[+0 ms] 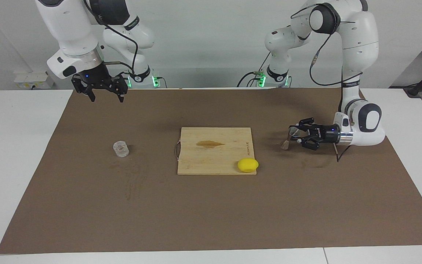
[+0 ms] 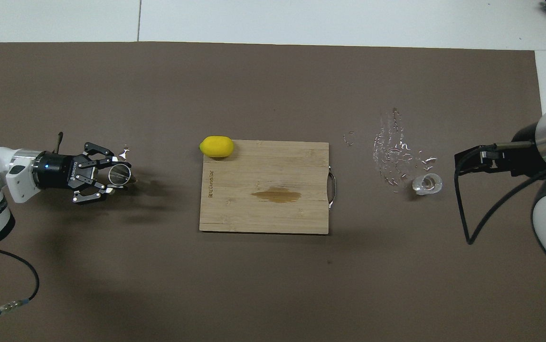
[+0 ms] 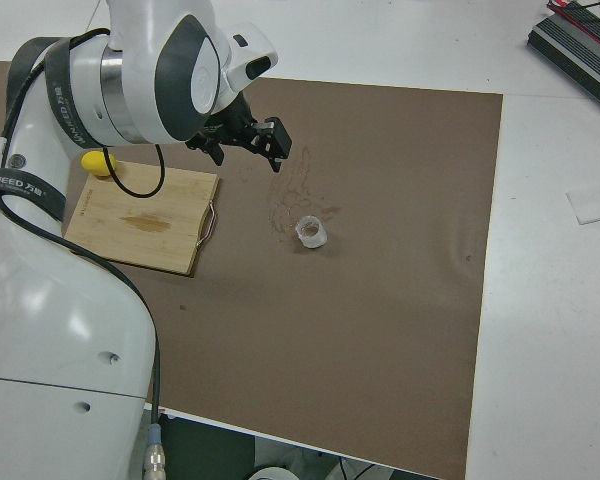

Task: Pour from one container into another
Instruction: 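Carry the metal cup with the left gripper onto the cutting board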

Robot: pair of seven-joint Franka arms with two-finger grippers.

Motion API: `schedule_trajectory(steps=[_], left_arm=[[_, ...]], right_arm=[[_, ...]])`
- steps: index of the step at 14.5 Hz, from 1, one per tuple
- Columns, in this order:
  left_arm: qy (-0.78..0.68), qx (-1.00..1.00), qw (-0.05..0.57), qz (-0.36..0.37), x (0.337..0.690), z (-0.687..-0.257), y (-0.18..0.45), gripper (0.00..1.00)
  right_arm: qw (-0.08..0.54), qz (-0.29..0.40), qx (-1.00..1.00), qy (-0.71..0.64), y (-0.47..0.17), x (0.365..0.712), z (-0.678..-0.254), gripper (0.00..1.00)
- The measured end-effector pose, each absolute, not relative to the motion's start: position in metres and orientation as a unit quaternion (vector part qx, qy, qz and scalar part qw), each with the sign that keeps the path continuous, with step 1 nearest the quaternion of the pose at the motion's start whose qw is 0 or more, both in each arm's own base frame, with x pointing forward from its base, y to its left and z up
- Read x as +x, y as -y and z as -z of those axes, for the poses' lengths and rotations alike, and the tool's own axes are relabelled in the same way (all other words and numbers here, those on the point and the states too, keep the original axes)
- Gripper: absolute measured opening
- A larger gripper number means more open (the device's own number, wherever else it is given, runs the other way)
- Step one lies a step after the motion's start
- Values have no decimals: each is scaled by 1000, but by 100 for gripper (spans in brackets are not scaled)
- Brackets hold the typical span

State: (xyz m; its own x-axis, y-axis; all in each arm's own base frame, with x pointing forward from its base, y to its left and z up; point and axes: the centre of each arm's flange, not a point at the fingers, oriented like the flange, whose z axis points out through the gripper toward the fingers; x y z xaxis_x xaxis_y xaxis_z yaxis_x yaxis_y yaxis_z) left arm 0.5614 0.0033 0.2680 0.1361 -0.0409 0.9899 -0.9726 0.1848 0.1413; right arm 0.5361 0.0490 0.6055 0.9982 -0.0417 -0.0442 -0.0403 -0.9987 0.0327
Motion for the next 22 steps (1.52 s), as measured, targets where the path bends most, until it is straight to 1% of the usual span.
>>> schedule_trajectory(steps=[5,8,14,17,22], left_arm=[[472,483,614,-409,553,-265,55,50],[452,482,623,-418,546,-272,81,50],[421,505,607,-447,545,-281,143,50],[407,517,599,-456,543,-281,194,50],[399,545,575,-462,526,-277,275,50]], right_arm=[[16,22,999,21,-49,536,-606,100],[16,22,999,21,-49,536,-606,100],[16,22,999,24,-45,536,-606,100],[15,23,999,35,-33,537,-606,100],[15,23,999,41,-27,538,-606,100]])
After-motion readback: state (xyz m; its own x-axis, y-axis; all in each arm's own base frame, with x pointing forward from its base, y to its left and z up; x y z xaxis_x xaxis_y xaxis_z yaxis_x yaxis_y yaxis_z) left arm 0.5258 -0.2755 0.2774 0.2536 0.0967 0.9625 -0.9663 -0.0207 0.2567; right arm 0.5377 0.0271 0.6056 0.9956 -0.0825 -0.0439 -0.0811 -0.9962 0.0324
